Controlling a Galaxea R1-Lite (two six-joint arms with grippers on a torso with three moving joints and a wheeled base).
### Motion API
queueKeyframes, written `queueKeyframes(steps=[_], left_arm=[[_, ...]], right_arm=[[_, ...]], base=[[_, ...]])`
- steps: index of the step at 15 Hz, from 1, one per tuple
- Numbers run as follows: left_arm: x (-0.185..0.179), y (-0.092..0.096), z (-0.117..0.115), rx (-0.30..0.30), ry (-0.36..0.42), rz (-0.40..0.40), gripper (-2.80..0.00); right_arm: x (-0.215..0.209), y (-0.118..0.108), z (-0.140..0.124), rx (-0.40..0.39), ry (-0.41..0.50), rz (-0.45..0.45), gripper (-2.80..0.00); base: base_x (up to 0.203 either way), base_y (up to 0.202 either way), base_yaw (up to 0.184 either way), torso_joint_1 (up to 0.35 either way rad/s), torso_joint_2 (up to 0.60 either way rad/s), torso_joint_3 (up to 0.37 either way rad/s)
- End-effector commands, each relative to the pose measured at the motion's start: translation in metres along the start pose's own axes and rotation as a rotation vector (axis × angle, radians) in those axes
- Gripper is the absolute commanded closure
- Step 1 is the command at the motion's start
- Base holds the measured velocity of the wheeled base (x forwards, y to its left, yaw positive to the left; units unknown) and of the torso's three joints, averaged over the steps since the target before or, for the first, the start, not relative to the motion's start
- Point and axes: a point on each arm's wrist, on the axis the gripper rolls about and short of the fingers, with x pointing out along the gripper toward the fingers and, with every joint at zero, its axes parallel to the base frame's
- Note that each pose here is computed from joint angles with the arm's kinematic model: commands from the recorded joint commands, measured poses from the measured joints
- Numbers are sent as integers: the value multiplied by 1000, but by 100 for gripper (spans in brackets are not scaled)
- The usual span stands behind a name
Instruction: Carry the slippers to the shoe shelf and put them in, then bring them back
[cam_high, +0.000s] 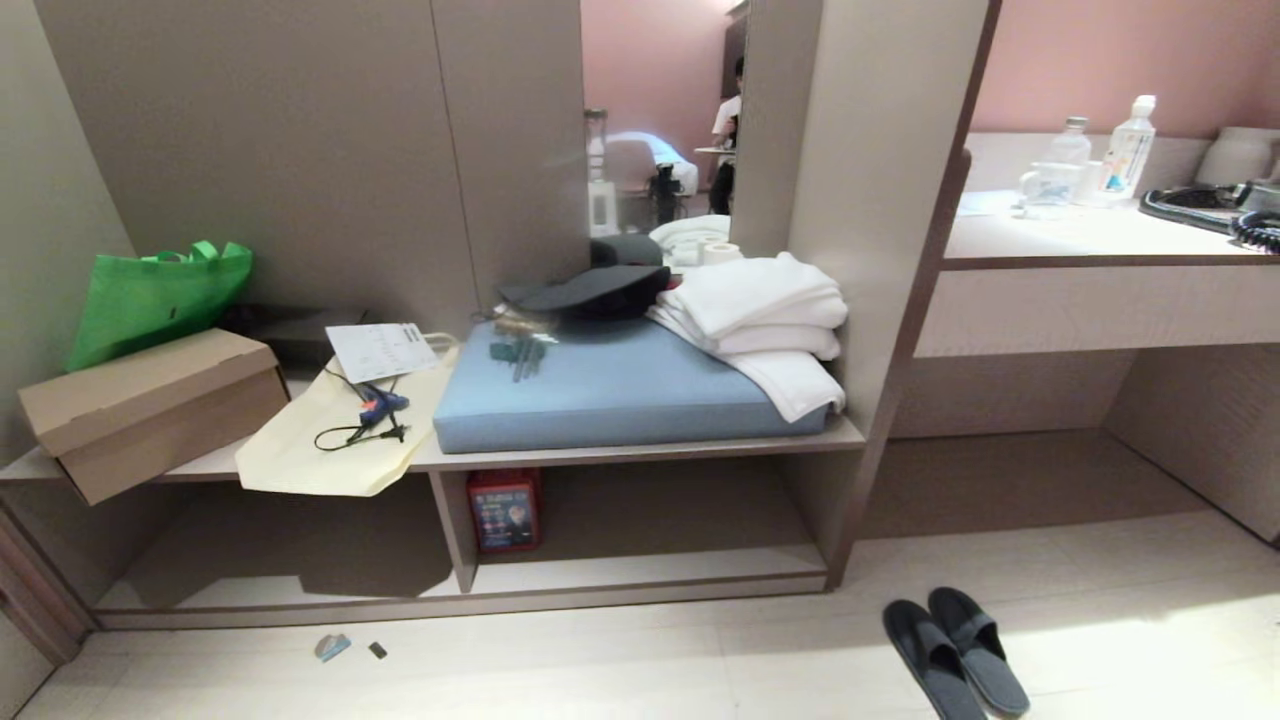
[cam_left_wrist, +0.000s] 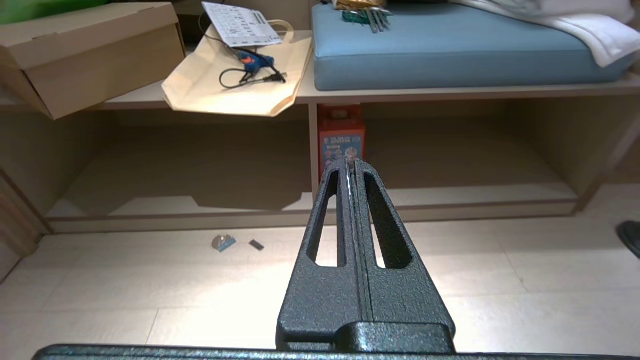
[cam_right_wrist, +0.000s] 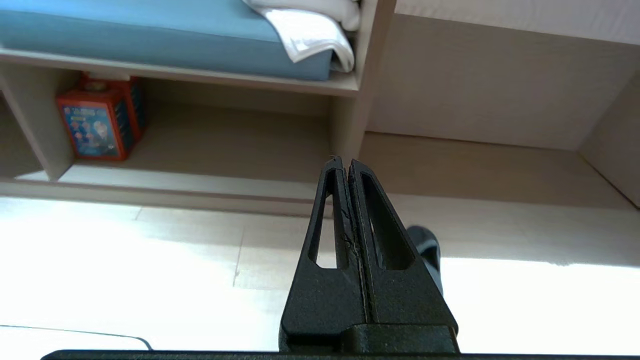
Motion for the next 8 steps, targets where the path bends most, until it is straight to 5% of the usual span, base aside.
queueKeyframes(steps=[1,8], left_arm=[[0,0,0,0,1,2,0],[0,0,0,0,1,1,0]], right_arm=[[0,0,0,-1,1,2,0],[0,0,0,-2,1,2,0]], base=[[-198,0,-4,0,2,-2],[-197,0,0,0,4,3]])
